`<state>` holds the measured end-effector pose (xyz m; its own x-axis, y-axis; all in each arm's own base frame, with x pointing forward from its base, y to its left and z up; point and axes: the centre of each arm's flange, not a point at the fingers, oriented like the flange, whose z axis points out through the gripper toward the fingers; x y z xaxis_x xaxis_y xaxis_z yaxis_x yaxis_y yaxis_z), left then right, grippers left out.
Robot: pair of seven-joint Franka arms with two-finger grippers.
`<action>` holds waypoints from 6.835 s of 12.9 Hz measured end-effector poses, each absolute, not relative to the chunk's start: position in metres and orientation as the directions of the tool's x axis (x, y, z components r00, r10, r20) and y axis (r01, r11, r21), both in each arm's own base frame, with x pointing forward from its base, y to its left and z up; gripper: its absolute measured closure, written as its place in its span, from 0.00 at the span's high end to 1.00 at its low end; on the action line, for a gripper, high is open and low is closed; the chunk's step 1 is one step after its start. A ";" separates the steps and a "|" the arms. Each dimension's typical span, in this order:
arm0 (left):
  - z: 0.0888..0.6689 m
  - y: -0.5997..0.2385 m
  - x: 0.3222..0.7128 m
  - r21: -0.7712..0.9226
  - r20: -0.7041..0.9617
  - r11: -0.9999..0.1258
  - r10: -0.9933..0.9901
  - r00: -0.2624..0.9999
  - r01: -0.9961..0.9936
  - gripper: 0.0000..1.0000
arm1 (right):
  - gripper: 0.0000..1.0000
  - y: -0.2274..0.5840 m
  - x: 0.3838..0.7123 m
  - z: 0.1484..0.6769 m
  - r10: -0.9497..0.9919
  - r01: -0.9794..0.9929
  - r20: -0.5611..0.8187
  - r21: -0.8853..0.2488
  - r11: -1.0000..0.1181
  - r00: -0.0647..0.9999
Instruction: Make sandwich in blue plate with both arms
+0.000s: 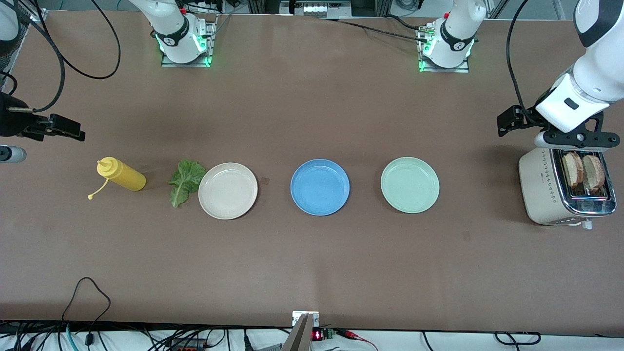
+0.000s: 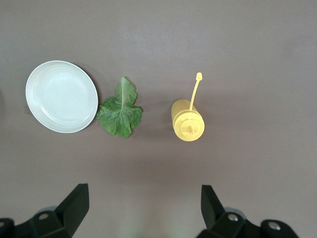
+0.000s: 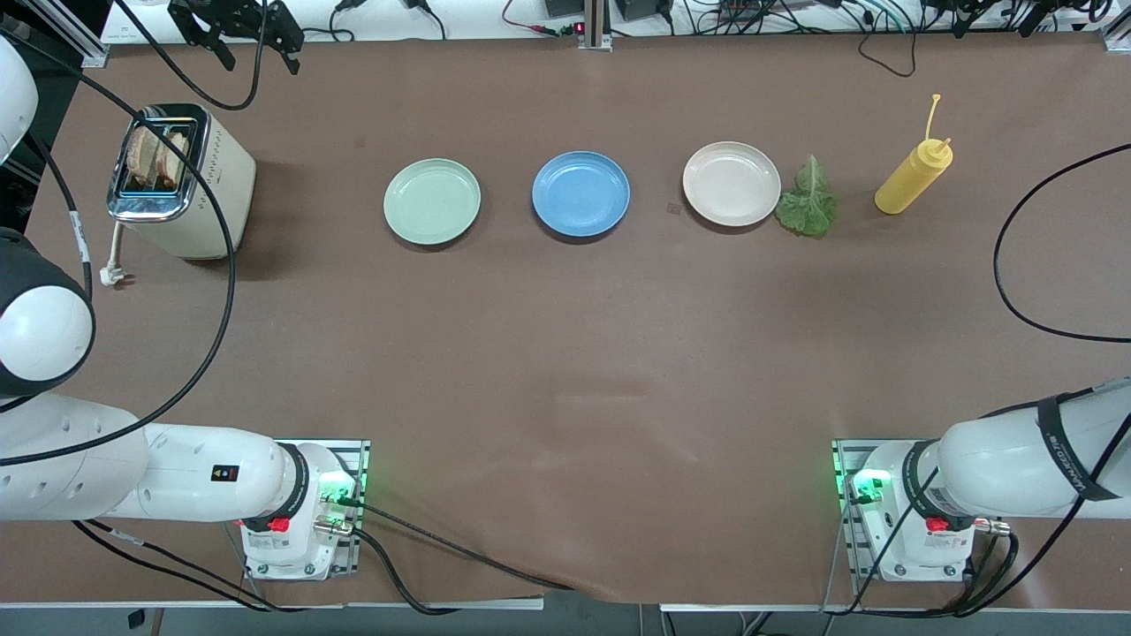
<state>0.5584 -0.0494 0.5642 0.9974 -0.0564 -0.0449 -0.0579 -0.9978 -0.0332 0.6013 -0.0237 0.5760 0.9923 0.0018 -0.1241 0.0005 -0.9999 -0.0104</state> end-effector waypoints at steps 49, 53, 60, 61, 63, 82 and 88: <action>0.416 -0.203 0.587 0.140 -0.335 -0.911 -0.413 0.847 -0.388 0.09 | 1.00 0.046 0.603 0.200 -0.114 -0.114 -0.050 -0.006 -0.993 0.992; 0.372 -0.261 0.613 0.458 -0.308 -0.881 -0.280 0.909 -0.116 0.07 | 1.00 0.066 0.600 0.186 -0.102 -0.103 -0.053 -0.005 -0.995 0.993; 0.238 -0.300 0.649 0.889 -0.067 -0.456 -0.205 0.976 -0.035 0.07 | 0.13 0.064 0.602 0.184 -0.072 -0.072 -0.047 -0.003 -0.997 0.996; 0.224 -0.305 0.646 0.893 -0.048 -0.448 -0.207 0.977 -0.051 0.07 | 0.09 0.063 0.604 0.186 -0.065 -0.065 -0.042 -0.003 -0.998 0.997; 0.205 -0.319 0.639 0.895 -0.021 -0.440 -0.218 0.976 -0.079 0.07 | 0.07 0.060 0.611 0.196 -0.057 -0.057 -0.051 -0.001 -0.998 0.997; 0.236 -0.265 0.638 0.652 -0.028 -0.649 -0.537 0.843 -0.392 1.00 | 0.06 0.293 0.619 0.321 -0.697 -0.820 -0.456 -0.147 -0.554 0.553; 0.312 -0.186 0.639 0.218 -0.252 -0.726 -0.687 0.681 -0.652 1.00 | 0.06 0.381 0.619 0.273 -0.783 -0.925 -0.493 -0.163 -0.343 0.378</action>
